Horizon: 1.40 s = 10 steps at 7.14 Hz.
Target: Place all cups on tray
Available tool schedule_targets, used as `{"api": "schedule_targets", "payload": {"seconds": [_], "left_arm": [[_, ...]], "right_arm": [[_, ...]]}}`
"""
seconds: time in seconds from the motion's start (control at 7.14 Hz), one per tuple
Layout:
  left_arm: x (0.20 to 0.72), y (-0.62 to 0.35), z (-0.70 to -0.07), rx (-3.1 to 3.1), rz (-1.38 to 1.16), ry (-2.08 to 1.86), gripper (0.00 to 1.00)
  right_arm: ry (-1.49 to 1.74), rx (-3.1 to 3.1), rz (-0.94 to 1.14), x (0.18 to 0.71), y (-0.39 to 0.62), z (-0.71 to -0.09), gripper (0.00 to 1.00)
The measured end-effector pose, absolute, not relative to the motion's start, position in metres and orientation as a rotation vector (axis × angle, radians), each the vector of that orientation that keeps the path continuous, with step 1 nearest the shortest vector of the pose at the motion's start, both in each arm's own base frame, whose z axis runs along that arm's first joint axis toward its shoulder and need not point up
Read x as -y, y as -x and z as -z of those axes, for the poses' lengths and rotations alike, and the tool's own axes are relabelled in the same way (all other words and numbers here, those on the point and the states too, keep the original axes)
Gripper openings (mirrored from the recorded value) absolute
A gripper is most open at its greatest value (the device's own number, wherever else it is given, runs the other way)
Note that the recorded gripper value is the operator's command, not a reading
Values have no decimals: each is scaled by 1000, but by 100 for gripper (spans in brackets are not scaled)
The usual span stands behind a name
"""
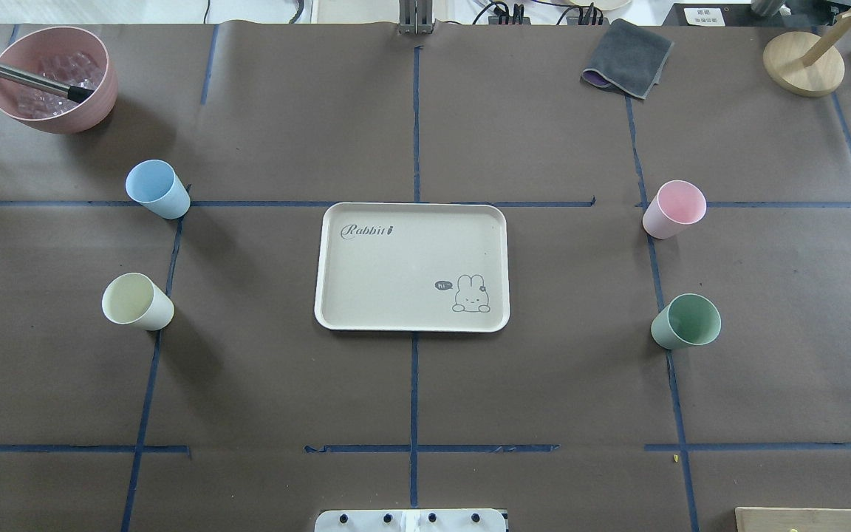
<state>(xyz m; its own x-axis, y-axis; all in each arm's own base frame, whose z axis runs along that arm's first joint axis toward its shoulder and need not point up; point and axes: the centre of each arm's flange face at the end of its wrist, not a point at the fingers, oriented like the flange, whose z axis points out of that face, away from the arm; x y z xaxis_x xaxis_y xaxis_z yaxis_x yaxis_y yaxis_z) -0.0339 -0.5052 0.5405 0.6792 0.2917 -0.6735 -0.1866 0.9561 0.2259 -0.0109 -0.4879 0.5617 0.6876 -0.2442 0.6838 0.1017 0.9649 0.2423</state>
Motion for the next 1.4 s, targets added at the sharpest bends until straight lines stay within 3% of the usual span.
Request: {"api": "schedule_targets", "payload": {"seconds": [0.7, 1.26, 1.4], "left_arm": [[514, 14, -533, -795, -208, -181, 100], [514, 7, -534, -798, -208, -180, 100], [514, 7, -533, -798, -208, -180, 100]], "right_arm": [[-136, 891, 69, 554, 172, -477, 99], [-135, 873, 77, 561, 254, -476, 99], [-132, 850, 83, 558, 264, -484, 69]]}}
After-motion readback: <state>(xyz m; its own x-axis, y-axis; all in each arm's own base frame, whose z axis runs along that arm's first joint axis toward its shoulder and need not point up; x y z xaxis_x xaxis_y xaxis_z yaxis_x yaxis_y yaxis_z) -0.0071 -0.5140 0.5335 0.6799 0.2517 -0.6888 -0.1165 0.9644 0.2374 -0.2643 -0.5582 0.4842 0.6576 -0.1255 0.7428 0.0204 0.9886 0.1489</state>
